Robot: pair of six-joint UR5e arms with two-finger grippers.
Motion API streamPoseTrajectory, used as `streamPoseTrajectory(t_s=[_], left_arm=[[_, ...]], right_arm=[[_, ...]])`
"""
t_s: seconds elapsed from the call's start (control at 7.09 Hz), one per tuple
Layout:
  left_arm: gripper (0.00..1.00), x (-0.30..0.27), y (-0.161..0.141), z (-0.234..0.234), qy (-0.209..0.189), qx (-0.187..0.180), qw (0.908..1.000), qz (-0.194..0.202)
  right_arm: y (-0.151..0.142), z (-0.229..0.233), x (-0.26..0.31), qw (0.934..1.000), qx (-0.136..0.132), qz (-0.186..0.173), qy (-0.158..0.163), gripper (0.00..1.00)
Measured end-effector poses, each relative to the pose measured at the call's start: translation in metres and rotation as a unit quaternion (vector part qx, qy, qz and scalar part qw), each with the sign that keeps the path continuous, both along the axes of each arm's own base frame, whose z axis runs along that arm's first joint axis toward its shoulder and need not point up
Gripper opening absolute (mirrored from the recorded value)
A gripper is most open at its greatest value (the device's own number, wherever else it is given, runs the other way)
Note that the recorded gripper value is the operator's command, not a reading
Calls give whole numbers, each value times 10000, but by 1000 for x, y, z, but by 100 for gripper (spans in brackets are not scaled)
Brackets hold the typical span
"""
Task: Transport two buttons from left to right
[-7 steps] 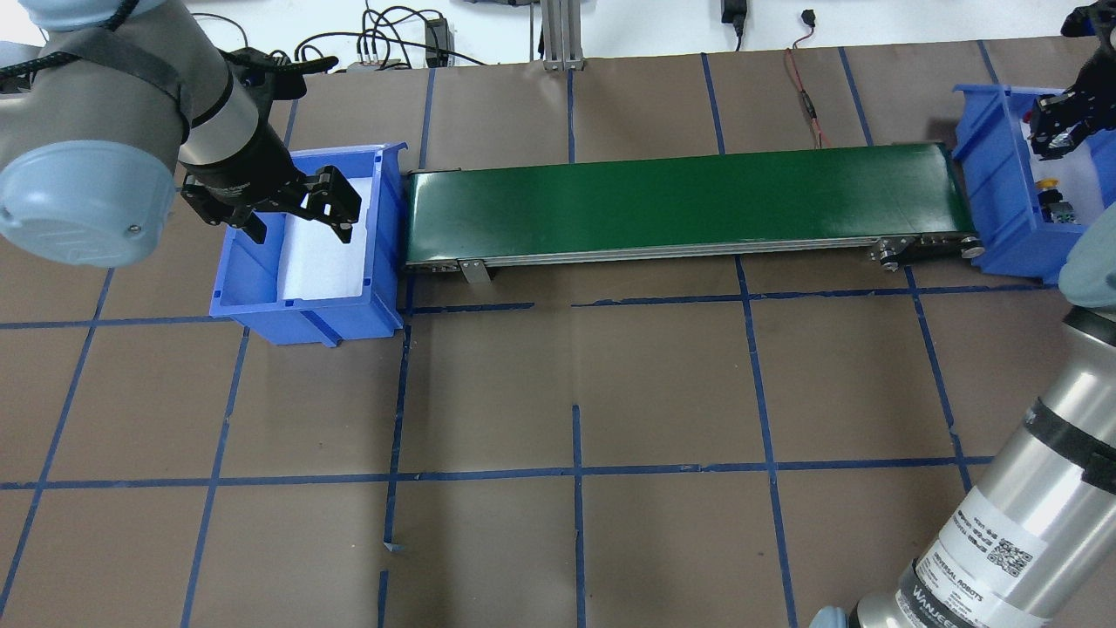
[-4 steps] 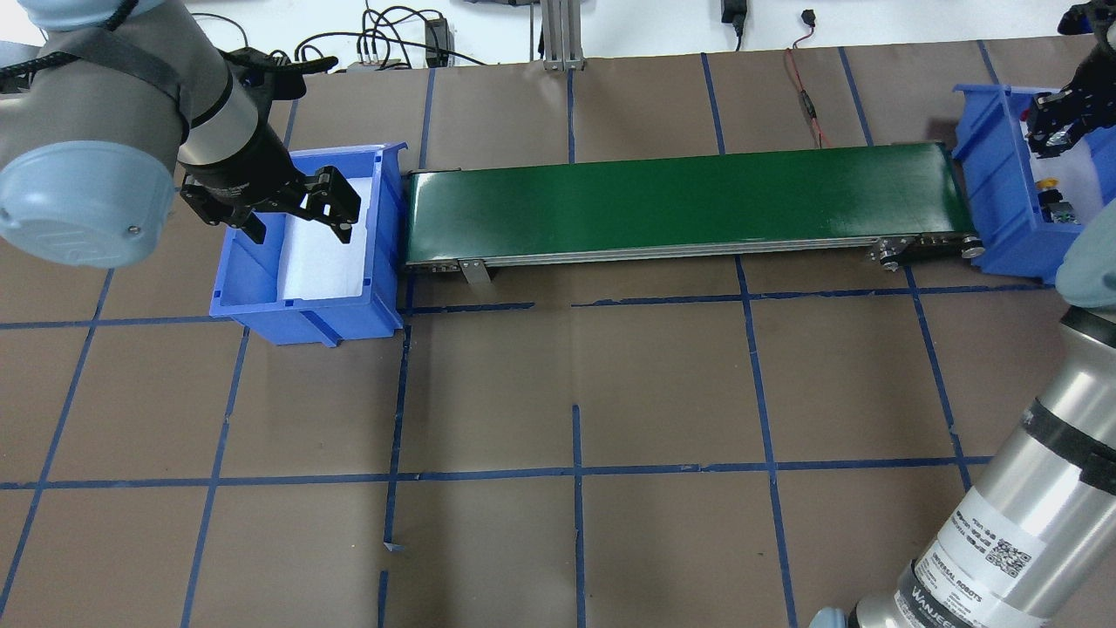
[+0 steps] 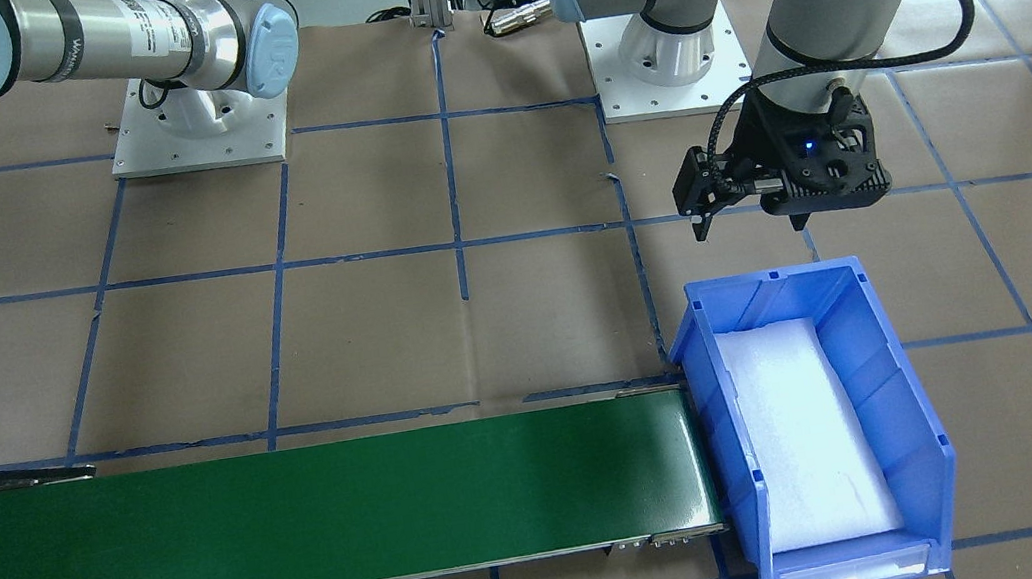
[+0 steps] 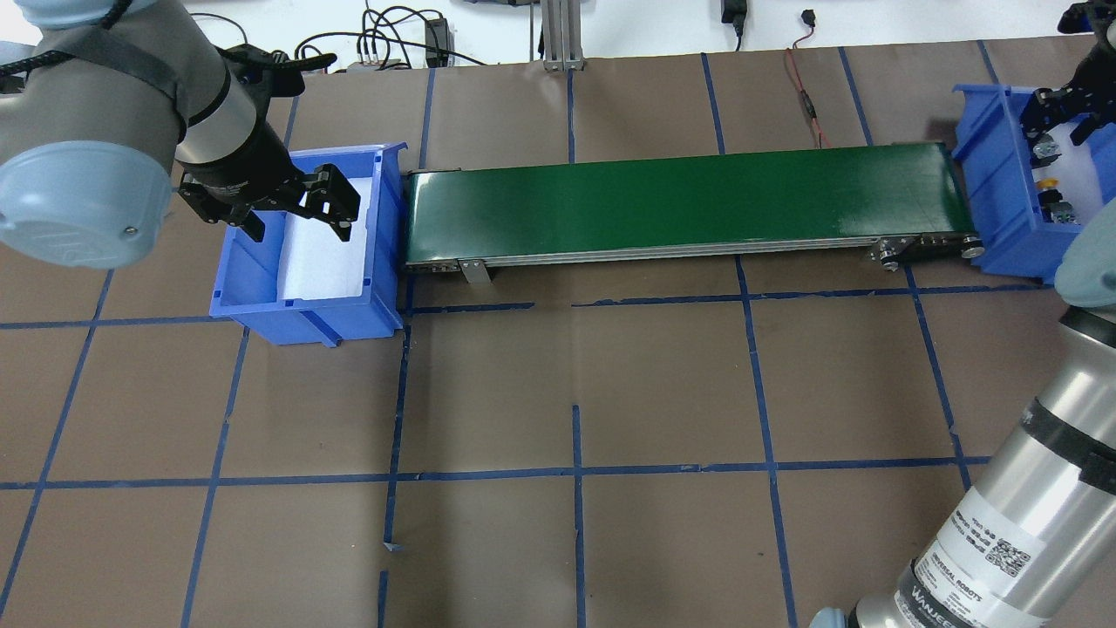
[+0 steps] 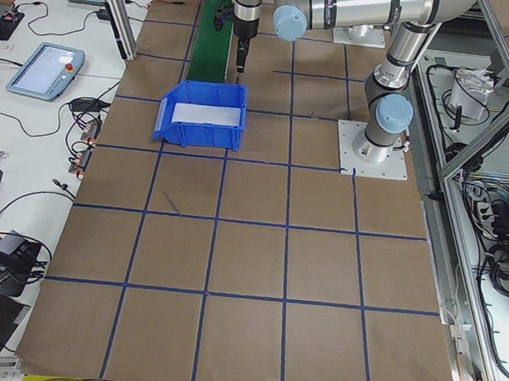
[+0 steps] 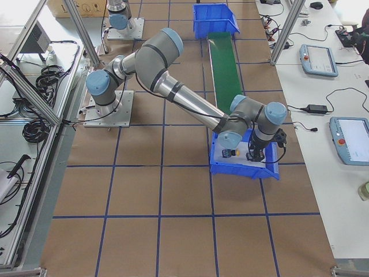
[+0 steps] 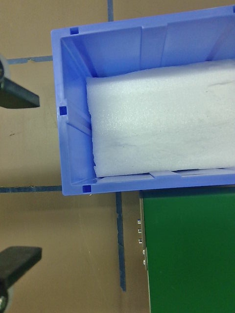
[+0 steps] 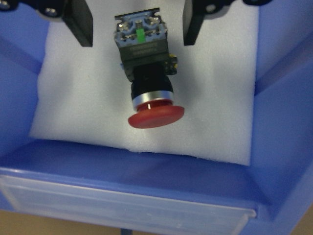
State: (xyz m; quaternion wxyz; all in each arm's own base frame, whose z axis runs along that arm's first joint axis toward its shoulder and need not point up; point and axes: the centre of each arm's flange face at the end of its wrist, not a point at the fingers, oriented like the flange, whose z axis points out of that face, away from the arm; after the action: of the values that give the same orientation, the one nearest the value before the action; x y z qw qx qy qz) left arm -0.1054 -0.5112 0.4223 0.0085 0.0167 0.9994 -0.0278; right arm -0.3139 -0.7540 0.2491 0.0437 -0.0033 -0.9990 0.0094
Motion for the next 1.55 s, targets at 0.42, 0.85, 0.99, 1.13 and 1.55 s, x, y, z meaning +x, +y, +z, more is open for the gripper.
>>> streamPoseTrajectory(t_s=[0.42, 0.85, 0.99, 1.13, 1.55], left_arm=[[100, 0, -1, -1, 6, 14, 10000, 0], [100, 1, -1, -2, -2, 18, 10000, 6], [100, 0, -1, -2, -3, 22, 10000, 3], [100, 0, 0, -1, -5, 22, 10000, -2], [100, -1, 15, 16, -46, -103, 9999, -3]], right_arm=[[1, 74, 9, 9999, -99, 140, 17, 70], [-3, 166, 121, 9958, -343, 800, -292, 84], [3, 196, 168, 9924, -374, 1083, -448, 98], [8, 220, 229, 9874, -380, 1448, -516, 100], [43, 256, 378, 9807, 6, 1895, -488, 100]])
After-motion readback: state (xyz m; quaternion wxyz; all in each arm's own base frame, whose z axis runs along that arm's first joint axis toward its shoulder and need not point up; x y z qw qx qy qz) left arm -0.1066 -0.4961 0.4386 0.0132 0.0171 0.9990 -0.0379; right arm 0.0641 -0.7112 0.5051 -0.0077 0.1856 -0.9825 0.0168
